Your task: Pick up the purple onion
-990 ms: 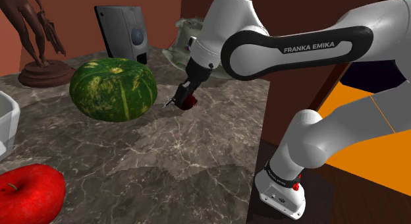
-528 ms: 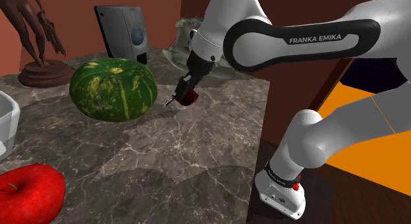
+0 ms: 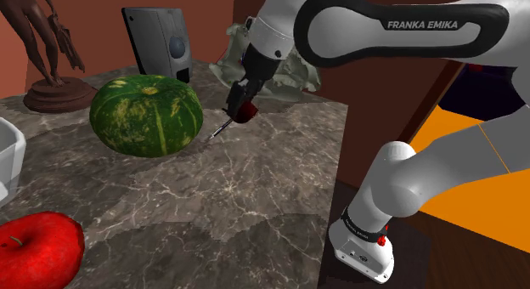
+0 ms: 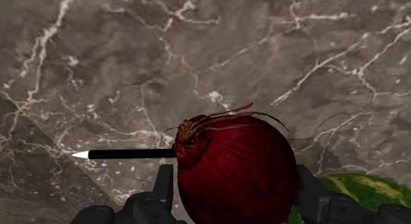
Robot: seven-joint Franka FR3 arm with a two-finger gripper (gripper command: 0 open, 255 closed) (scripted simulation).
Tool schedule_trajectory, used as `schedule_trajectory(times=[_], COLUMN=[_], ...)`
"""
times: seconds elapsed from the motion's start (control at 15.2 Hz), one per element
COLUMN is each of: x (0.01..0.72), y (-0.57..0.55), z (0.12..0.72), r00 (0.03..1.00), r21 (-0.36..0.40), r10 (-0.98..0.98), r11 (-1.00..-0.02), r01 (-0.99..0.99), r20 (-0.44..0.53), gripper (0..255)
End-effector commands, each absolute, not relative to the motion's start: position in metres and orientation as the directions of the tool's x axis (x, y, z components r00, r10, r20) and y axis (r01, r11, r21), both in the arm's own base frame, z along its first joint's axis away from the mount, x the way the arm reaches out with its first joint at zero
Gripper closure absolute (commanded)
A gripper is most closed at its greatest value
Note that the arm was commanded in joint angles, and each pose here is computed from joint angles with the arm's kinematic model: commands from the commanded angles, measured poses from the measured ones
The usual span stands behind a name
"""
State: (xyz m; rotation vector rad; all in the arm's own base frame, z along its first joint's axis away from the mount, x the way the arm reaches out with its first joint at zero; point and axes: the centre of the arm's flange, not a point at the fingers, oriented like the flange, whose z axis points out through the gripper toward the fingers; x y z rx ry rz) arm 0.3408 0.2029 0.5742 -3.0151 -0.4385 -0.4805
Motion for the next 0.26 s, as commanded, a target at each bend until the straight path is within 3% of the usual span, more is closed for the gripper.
schedule_trajectory(times=[0.0,0.2], x=[0.3408,0.3408], y=[0.2032,0.2032], z=[0.5859,0.5919], r00=[0.911,0.911], r21=[-0.011,-0.011], r10=[0.269,0.269], r11=[-0.958,-0.958], r01=[0.287,0.287], r20=[0.312,0.312], gripper=[255,255])
